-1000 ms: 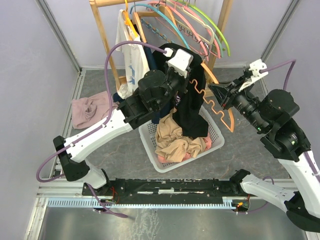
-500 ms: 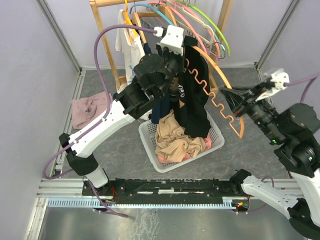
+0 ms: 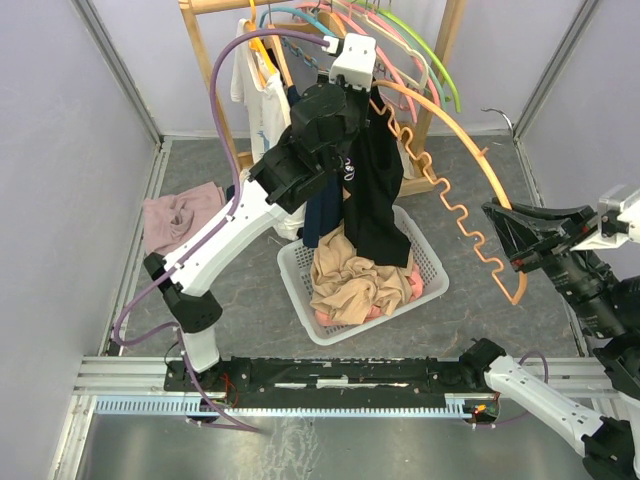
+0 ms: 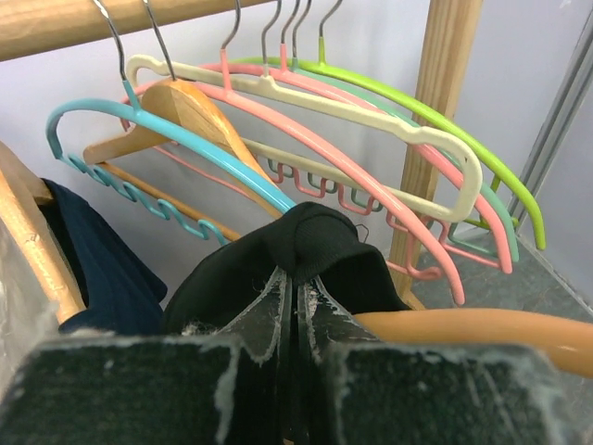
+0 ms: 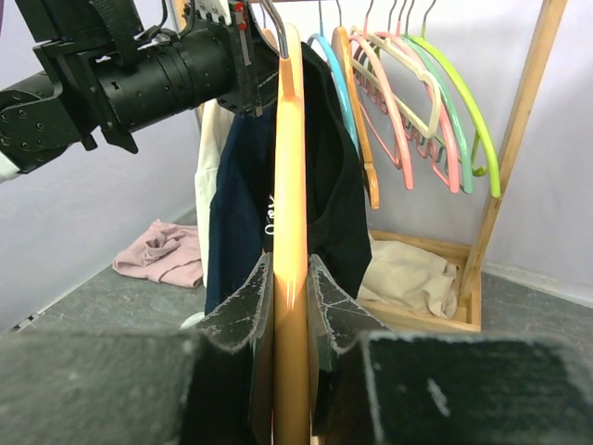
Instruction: Remove the t-shirt from the hanger
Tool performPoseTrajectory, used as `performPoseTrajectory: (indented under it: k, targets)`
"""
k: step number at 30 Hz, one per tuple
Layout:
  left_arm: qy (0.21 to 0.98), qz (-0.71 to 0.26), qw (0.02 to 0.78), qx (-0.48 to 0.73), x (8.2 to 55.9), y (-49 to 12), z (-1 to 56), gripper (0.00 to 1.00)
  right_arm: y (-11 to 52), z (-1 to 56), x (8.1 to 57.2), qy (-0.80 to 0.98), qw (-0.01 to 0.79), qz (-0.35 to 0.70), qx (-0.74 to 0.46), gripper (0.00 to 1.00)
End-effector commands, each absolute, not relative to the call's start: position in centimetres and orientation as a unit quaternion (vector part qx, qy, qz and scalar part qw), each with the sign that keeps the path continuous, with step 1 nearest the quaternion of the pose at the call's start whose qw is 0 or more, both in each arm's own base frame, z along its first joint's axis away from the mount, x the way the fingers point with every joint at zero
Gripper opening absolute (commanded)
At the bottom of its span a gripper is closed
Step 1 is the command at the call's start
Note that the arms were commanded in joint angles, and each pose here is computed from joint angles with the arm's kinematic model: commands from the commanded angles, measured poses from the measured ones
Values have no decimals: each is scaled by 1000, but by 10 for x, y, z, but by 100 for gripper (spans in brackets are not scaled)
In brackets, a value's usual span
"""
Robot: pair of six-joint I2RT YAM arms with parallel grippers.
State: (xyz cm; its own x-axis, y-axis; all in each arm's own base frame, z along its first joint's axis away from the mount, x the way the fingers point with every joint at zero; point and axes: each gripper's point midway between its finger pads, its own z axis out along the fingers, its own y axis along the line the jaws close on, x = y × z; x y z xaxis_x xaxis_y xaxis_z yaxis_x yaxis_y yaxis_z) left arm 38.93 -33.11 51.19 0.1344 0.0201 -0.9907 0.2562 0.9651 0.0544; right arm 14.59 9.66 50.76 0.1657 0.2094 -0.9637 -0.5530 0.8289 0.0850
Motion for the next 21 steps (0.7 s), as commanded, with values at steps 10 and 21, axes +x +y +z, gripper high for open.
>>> performPoseTrajectory:
  k: [10,21]
  targets:
    - [610,-237,736,174,321,-341,552,3,40,544,143,560,805,194,-32,2]
    - [509,-377,738,233,232,-326,622,3,49,544,164,567,803,178,-27,2]
